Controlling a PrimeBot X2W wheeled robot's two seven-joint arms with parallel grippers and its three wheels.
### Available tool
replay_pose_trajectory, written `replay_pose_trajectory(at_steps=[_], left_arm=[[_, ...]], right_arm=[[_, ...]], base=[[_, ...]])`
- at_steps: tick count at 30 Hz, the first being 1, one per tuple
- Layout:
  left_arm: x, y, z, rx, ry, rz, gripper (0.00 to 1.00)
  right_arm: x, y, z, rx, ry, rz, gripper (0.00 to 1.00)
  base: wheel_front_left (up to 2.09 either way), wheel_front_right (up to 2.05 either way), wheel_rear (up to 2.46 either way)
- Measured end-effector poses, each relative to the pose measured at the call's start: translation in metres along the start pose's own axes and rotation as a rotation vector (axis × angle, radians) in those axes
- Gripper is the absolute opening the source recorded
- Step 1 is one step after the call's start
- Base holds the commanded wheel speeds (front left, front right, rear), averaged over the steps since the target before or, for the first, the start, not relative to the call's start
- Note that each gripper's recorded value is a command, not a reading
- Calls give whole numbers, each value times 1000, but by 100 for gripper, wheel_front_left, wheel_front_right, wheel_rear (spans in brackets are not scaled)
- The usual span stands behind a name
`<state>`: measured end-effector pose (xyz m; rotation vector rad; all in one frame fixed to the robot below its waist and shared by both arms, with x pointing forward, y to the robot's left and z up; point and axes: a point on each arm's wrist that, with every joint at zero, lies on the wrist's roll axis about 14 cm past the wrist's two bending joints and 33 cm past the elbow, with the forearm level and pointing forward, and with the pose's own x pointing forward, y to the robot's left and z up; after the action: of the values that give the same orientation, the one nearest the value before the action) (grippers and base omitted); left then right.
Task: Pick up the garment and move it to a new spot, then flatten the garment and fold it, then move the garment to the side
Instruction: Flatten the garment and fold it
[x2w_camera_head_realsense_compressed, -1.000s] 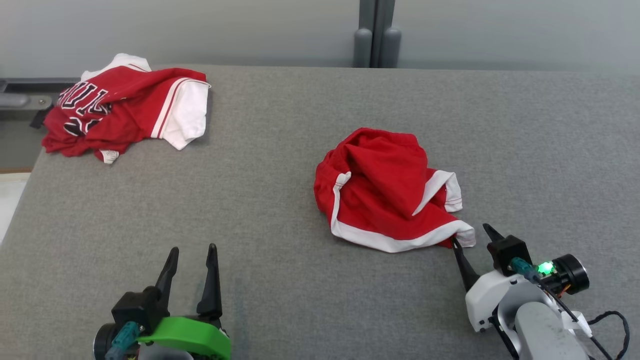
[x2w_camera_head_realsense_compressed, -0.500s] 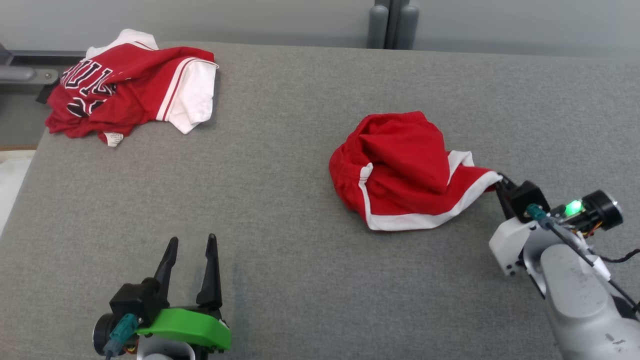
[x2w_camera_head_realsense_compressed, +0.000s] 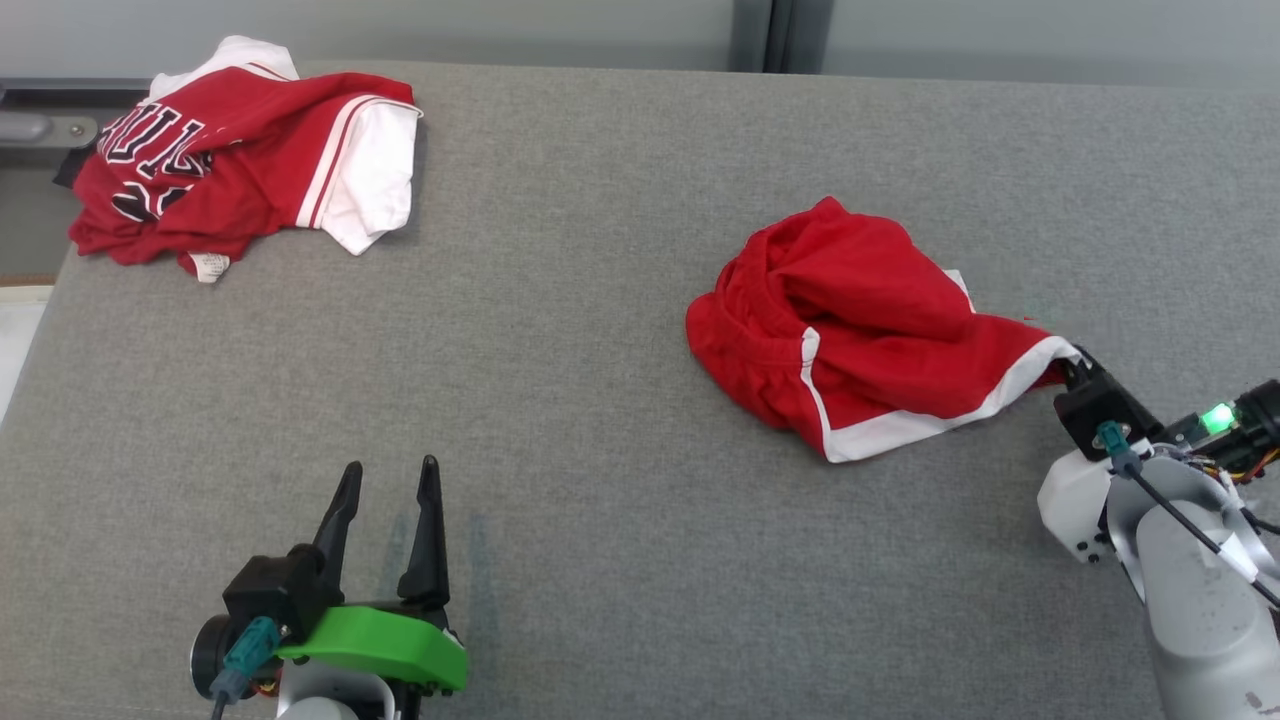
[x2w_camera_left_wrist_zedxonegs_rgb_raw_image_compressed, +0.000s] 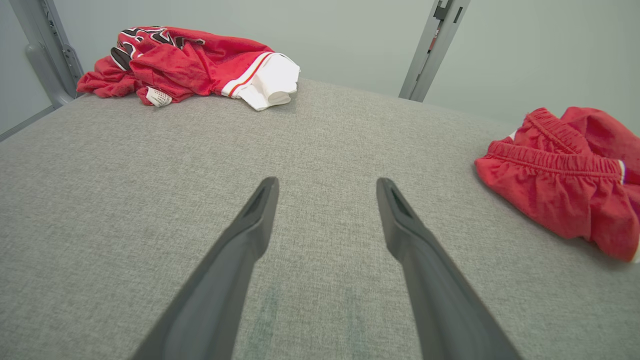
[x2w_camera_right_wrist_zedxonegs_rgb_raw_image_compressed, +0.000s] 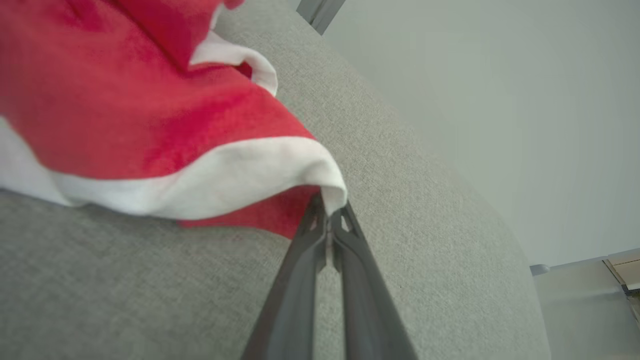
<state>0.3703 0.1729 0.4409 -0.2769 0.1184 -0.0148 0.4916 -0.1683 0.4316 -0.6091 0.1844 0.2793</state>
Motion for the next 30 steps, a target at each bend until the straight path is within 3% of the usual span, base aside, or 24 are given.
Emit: replay_pose_trajectory(at_steps=[5,7,8,9,21,25,30], left_arm=[[2,0,1,0,-3,-1,100],[3,-2,1,1,-4,-6,100],[3,-3,1,2,-4,-10,100],[4,-5,1,3,-4,-16,100],[3,-36,3,8,-12,-113,100],[3,-61,4,19,-15,-197,100],[11,-116,4,74,-13,-377,100]], right_arm=[[-15,20,-11,56,22,16,0],[-23,25,-13,84,24,12,17],[-26,25,-13,108,20,2,46],[-29,25,-13,121,16,-7,100],[-68,7,1,239,-52,-115,100],[-84,-9,9,291,-95,-177,100],[-100,-22,20,338,-152,-228,100]], base=[[0,0,0],[0,0,0],[0,0,0],[0,0,0],[0,0,0],[0,0,0],[0,0,0]])
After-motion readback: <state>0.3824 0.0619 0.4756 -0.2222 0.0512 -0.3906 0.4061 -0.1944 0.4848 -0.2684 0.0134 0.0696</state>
